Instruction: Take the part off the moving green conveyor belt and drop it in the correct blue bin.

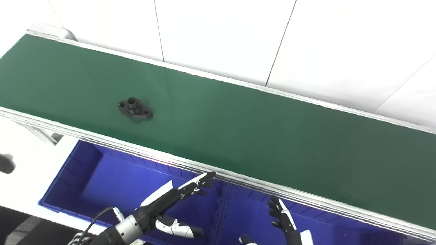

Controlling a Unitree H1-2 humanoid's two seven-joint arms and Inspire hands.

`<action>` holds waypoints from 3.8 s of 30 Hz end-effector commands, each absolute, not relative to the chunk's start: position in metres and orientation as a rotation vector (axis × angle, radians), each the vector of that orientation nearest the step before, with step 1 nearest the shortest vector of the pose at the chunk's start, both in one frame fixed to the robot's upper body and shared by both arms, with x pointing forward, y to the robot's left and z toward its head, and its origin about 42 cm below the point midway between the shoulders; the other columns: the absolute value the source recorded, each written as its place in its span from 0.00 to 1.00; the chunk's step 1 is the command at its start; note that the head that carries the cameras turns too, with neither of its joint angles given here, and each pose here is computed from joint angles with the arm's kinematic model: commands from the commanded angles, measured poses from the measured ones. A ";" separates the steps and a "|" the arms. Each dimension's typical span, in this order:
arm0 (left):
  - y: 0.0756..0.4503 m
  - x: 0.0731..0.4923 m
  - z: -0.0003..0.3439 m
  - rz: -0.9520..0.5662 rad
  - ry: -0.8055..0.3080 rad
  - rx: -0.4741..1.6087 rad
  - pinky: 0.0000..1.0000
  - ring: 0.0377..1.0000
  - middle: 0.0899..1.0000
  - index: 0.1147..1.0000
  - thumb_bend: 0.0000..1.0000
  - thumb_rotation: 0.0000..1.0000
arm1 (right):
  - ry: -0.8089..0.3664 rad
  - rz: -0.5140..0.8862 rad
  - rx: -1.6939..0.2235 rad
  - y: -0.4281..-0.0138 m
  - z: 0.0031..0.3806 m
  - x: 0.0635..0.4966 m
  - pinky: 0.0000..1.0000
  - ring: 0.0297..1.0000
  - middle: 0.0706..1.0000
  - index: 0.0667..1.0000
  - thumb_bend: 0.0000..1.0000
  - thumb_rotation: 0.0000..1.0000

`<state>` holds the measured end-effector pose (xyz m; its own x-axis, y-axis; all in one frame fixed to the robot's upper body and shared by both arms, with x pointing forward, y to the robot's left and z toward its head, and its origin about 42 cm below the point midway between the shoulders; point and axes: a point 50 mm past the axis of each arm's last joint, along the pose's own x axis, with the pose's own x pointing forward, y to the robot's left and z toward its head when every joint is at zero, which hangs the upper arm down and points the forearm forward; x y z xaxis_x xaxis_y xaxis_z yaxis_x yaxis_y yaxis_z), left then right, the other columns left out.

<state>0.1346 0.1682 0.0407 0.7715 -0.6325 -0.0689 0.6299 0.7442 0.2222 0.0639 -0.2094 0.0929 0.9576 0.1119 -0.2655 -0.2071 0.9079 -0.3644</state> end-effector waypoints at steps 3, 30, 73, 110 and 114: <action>0.164 0.139 0.048 -0.680 -0.085 0.235 0.84 0.92 0.96 0.97 0.72 0.42 | 0.183 0.167 -0.397 -0.208 0.099 0.065 0.80 0.85 0.87 0.90 0.58 0.27; 0.187 0.142 0.051 -0.684 -0.107 0.284 0.87 0.93 0.98 1.00 0.67 0.51 | 0.119 0.150 -0.355 -0.185 0.104 0.068 0.72 0.80 0.82 0.86 0.69 0.28; 0.199 0.153 0.047 -0.749 -0.088 0.293 0.90 0.96 1.00 1.00 0.68 0.54 | -0.231 0.116 -0.635 -0.203 0.207 0.215 0.73 0.79 0.80 0.84 0.76 0.33; 0.211 0.155 0.048 -0.789 -0.078 0.318 0.90 0.97 1.00 1.00 0.65 0.57 | -0.091 0.328 -0.942 -0.159 0.168 0.307 0.70 0.76 0.79 0.82 0.79 0.27; 0.211 0.155 0.048 -0.788 -0.090 0.317 0.90 0.97 1.00 1.00 0.64 0.56 | -0.076 0.344 -0.977 -0.160 0.160 0.312 0.67 0.72 0.76 0.81 0.79 0.24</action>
